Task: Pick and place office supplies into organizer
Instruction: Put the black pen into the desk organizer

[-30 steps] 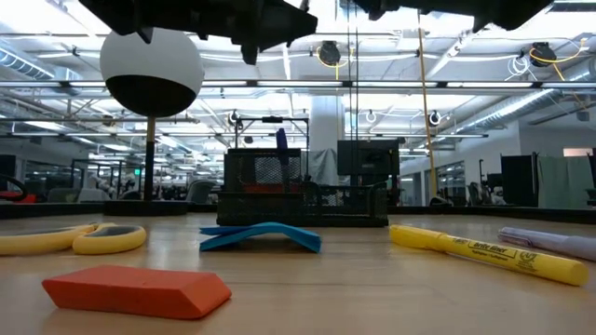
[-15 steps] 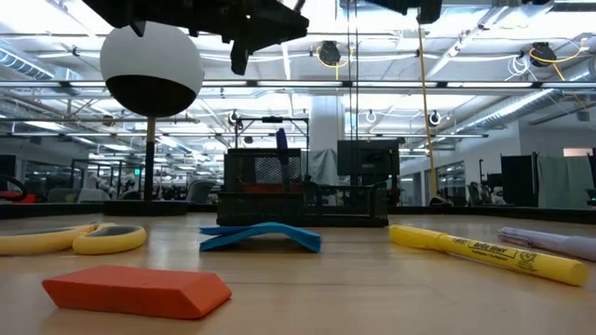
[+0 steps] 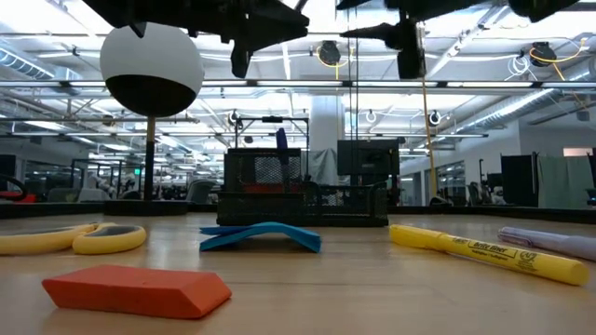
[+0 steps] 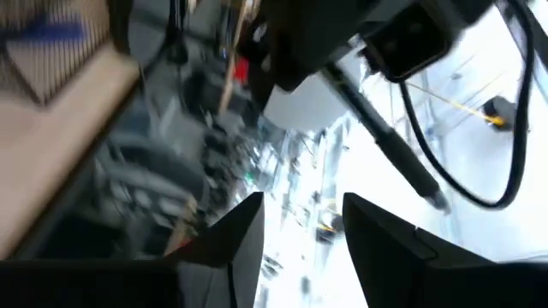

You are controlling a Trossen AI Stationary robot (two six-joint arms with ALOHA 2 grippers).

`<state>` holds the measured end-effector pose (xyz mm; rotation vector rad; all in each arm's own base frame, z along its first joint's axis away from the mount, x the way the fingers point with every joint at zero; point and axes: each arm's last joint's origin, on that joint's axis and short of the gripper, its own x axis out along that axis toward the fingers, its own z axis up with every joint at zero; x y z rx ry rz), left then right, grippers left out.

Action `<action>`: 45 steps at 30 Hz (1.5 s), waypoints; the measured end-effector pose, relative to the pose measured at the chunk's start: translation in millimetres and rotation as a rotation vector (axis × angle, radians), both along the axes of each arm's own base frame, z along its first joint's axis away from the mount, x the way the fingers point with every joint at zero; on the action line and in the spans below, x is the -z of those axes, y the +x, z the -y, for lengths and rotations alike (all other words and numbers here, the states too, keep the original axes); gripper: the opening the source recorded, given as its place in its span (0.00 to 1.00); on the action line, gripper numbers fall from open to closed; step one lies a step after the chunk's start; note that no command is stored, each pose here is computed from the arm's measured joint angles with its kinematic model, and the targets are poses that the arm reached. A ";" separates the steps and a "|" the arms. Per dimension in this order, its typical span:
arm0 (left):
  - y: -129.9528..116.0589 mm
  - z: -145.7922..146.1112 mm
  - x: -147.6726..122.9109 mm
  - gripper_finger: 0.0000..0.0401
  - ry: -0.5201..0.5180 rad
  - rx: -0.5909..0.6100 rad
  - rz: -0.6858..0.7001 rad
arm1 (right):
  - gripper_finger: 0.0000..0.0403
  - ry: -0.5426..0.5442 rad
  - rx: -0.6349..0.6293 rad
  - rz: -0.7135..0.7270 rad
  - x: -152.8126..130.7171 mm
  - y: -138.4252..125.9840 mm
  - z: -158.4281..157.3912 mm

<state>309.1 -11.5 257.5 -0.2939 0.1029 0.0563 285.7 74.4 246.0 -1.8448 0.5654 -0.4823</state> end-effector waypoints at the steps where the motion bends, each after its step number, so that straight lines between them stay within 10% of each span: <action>1: 1.2 0.1 2.1 0.12 0.000 0.000 -0.006 | 0.38 -0.042 0.023 -0.019 2.8 2.3 -0.6; 19: 11.7 -3.0 14.8 0.12 -0.027 -0.002 0.000 | 0.32 -0.358 -0.112 -0.129 12.7 14.0 -8.0; 45: 11.8 -2.9 13.9 0.12 -0.030 -0.007 0.009 | 0.32 -0.473 -0.243 -0.166 16.0 26.4 24.9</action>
